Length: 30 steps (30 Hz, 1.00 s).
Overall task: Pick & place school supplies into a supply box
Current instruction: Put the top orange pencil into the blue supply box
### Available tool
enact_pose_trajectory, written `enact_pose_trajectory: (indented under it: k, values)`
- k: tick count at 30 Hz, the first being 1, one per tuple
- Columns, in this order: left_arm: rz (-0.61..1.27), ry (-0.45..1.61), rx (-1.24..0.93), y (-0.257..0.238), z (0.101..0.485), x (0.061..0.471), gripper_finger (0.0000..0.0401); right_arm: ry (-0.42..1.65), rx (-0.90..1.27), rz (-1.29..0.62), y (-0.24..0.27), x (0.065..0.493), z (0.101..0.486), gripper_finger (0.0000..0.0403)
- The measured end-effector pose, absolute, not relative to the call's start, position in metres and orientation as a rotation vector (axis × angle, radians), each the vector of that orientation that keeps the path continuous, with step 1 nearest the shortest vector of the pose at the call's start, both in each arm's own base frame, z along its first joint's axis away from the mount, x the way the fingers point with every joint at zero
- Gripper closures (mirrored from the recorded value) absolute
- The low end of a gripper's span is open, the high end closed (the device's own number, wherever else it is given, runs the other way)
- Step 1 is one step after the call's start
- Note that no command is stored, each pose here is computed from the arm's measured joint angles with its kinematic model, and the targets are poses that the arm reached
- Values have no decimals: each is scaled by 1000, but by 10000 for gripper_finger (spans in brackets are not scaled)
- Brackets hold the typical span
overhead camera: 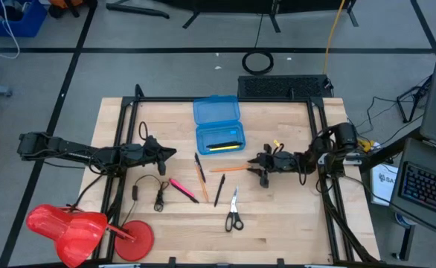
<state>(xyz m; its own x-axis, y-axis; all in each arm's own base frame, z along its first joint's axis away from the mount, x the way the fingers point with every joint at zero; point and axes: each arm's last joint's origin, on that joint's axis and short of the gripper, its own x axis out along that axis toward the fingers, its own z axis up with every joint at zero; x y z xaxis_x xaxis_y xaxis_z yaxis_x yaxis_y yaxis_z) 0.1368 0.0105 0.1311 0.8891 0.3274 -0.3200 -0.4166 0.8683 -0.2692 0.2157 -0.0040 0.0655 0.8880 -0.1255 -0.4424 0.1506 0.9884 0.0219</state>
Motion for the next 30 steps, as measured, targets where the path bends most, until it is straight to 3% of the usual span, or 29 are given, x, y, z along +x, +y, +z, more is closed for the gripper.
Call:
enact_pose_trajectory:
  k: [10, 23, 30]
  values:
    - [395, 270, -340, 11, 131, 137, 370, 527, 132, -165, -4, 213, 48, 268]
    - [394, 272, -336, 11, 131, 137, 370, 483, 113, -121, -3, 213, 37, 388]
    - [395, 273, -335, 11, 131, 137, 370, 489, 123, -106, -2, 213, 36, 392]
